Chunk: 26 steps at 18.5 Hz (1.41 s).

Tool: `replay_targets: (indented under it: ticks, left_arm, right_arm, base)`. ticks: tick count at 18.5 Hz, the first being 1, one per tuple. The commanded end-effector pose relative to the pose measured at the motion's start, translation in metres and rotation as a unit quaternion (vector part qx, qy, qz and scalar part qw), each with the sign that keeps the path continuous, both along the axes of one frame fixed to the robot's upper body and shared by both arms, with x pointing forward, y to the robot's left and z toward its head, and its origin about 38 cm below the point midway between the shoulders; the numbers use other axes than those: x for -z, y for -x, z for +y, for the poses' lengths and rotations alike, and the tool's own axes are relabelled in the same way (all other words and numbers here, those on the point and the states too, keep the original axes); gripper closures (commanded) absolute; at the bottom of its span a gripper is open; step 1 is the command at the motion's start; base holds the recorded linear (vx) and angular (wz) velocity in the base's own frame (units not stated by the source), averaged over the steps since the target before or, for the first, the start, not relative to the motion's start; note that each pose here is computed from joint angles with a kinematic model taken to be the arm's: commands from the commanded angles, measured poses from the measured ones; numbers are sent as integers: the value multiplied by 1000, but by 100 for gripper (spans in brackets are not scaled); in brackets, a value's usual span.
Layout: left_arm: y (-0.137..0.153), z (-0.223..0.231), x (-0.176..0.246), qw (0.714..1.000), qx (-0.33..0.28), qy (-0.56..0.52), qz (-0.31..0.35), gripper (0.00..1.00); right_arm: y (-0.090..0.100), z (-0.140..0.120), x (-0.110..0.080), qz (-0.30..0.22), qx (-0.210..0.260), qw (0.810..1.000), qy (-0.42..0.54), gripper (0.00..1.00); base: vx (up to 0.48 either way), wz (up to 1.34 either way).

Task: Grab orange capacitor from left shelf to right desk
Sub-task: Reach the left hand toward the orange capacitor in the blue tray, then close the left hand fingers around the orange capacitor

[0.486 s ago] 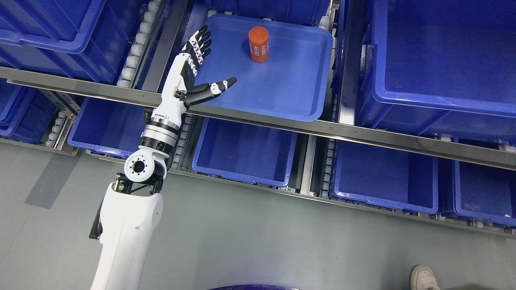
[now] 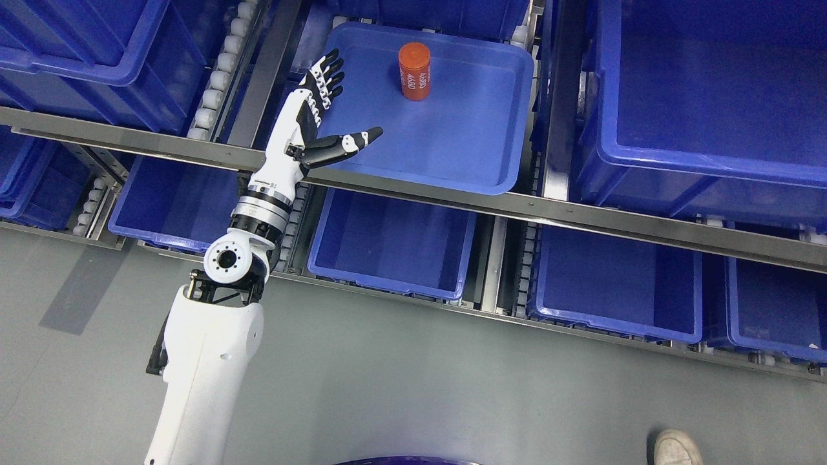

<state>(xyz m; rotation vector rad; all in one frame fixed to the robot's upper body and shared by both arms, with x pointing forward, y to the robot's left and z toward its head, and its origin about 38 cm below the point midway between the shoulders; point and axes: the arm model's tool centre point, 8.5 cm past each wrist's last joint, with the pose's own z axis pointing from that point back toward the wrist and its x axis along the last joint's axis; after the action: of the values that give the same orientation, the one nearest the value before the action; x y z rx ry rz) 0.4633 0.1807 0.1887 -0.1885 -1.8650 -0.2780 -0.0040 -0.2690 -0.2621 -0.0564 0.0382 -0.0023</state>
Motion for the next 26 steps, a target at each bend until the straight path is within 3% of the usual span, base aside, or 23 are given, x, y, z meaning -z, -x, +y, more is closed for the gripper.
replay_targets:
  ticks: [1,9,17,26]
  left_arm:
    - [-50,7,28,997,-10,-29,69,1]
    - [-89,-29,37,986,30,-121,107,2]
    - [-100,-51,33,976,56,-180,113,3]
    - [-115,-45,19,973,43,-194,114,3]
  right_arm:
    - [14,-11,-1,6,6,1000,9,0]
    - [14,-11,-1,6,6,1000,9,0]
    - [14,-11,-1,6,6,1000,9,0]
    - [14,-11,-1,6,6,1000,9,0]
  base:
    - [0,0]
    - [0,0]
    - [0,0]
    - [0,0]
